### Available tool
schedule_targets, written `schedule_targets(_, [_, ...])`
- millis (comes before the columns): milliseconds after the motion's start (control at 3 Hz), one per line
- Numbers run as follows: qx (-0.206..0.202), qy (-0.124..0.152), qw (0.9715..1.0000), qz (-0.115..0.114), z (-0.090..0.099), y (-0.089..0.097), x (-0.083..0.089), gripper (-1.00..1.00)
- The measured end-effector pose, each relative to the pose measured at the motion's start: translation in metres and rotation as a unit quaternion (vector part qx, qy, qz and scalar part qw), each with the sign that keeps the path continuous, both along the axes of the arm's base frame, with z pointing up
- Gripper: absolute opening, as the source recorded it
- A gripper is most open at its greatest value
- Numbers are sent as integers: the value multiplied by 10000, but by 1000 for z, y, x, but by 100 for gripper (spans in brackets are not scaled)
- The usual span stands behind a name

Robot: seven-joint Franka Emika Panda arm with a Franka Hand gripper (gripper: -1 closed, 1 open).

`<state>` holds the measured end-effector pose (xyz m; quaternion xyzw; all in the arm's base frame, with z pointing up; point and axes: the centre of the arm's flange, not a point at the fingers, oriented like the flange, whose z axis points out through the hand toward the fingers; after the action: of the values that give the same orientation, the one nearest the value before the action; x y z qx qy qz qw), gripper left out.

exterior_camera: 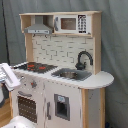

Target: Play with the kitchen

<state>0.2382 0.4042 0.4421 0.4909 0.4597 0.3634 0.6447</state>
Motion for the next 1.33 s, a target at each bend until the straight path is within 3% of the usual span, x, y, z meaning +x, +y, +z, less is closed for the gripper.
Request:
schedule_targets(333, [313, 11, 9993, -194, 6, 3, -14, 100])
schedule_targets(667, [750, 28, 9962, -447, 18, 2, -16, 100])
schedule_targets(1000, [1395, -28, 9868, -827, 48, -13, 4, 100])
schedule_targets(1333, [1935, -135, 9754, -1048, 81, -24, 30, 100])
